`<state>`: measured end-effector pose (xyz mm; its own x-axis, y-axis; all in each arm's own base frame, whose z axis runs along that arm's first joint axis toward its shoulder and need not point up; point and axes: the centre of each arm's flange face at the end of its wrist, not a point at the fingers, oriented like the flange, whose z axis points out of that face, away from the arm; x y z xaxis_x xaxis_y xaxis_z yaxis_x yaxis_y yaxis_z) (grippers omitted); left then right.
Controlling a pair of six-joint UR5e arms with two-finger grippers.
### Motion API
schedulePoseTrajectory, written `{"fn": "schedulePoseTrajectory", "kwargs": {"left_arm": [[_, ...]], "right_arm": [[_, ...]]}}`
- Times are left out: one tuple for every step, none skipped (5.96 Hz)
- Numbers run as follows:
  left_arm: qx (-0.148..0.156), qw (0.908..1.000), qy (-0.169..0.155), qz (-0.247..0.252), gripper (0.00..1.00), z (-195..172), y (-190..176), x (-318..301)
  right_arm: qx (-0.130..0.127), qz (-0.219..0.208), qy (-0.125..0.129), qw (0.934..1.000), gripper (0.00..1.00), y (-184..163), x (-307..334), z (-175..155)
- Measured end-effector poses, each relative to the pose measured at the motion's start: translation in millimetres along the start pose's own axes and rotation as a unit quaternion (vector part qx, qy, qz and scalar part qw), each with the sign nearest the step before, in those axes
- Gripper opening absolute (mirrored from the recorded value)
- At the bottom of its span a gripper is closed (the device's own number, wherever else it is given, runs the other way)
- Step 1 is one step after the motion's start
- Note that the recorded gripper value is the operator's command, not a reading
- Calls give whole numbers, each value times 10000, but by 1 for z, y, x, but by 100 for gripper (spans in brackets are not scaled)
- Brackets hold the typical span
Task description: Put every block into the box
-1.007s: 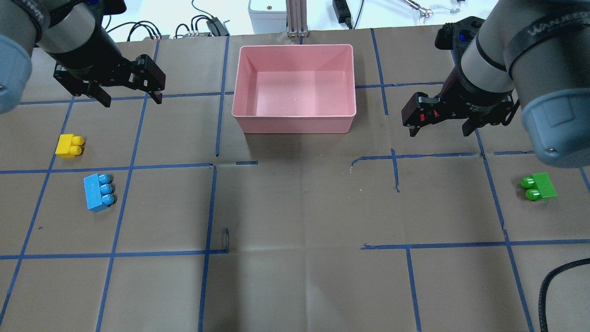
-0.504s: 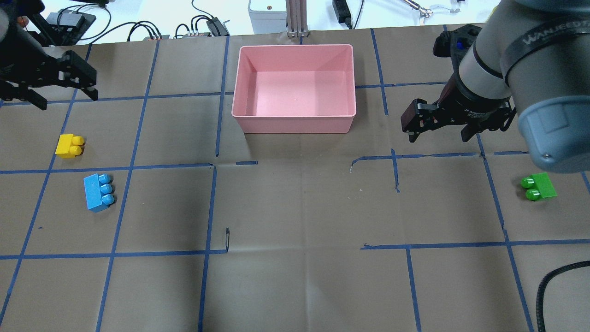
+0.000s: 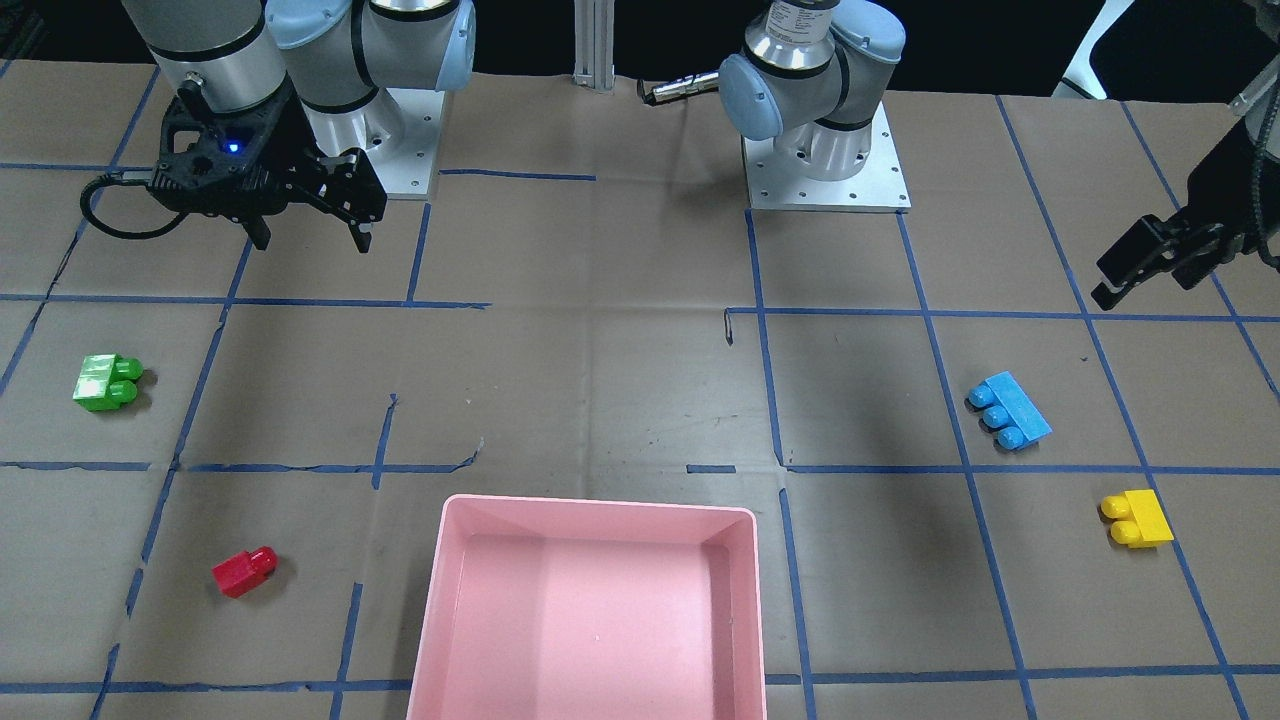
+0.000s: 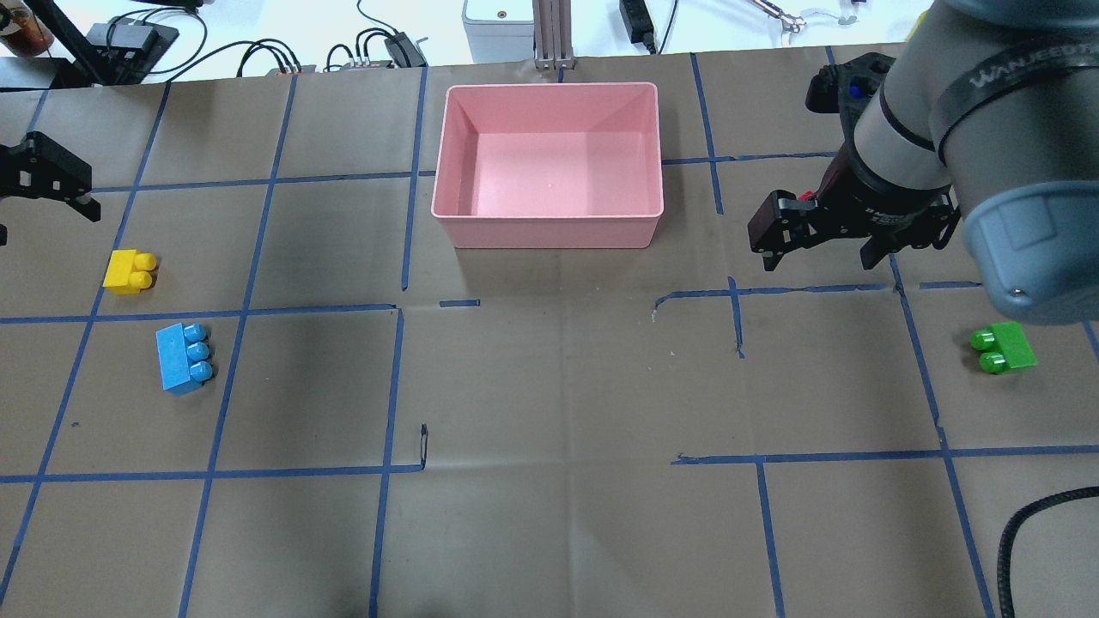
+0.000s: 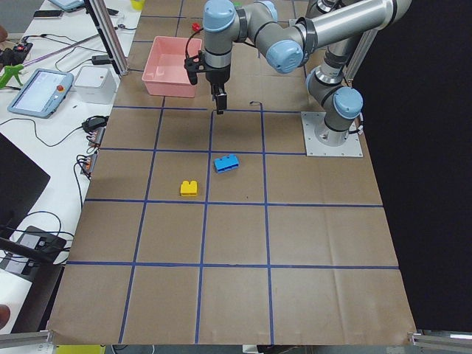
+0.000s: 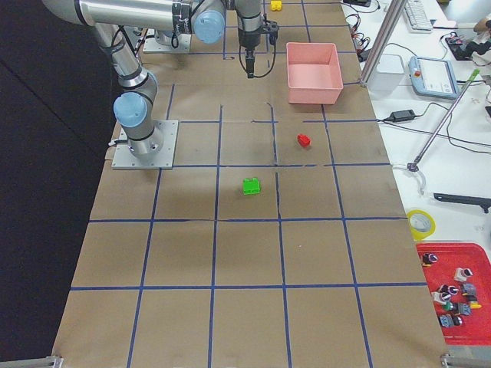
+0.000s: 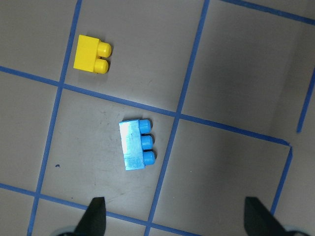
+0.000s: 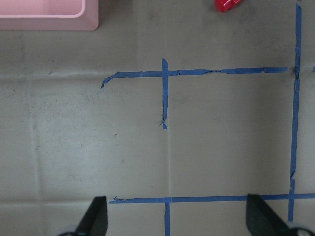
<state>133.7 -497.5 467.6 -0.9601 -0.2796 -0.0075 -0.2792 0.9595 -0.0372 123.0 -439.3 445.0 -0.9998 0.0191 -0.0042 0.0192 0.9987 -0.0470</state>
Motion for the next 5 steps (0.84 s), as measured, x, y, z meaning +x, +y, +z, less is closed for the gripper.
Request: {"fn": "schedulePoseTrajectory", "kwargs": {"left_arm": [[-100, 9999, 17, -65, 100, 11, -1, -8], [-205, 9997, 49, -83, 100, 24, 0, -10], [-339, 9993, 86, -107, 100, 41, 1, -11], [-425, 9989, 111, -154, 99, 65, 0, -16], [-439, 9987, 119, -223, 99, 95, -5, -26]], "right_arm": [[14, -142, 30, 9999, 100, -3, 9, 0], [49, -333, 74, 9994, 100, -9, 40, -2], [73, -391, 122, 9991, 100, -18, 107, -4], [67, -438, 142, 9989, 100, -17, 183, -3], [62, -519, 150, 9985, 100, -11, 241, 1]]}}
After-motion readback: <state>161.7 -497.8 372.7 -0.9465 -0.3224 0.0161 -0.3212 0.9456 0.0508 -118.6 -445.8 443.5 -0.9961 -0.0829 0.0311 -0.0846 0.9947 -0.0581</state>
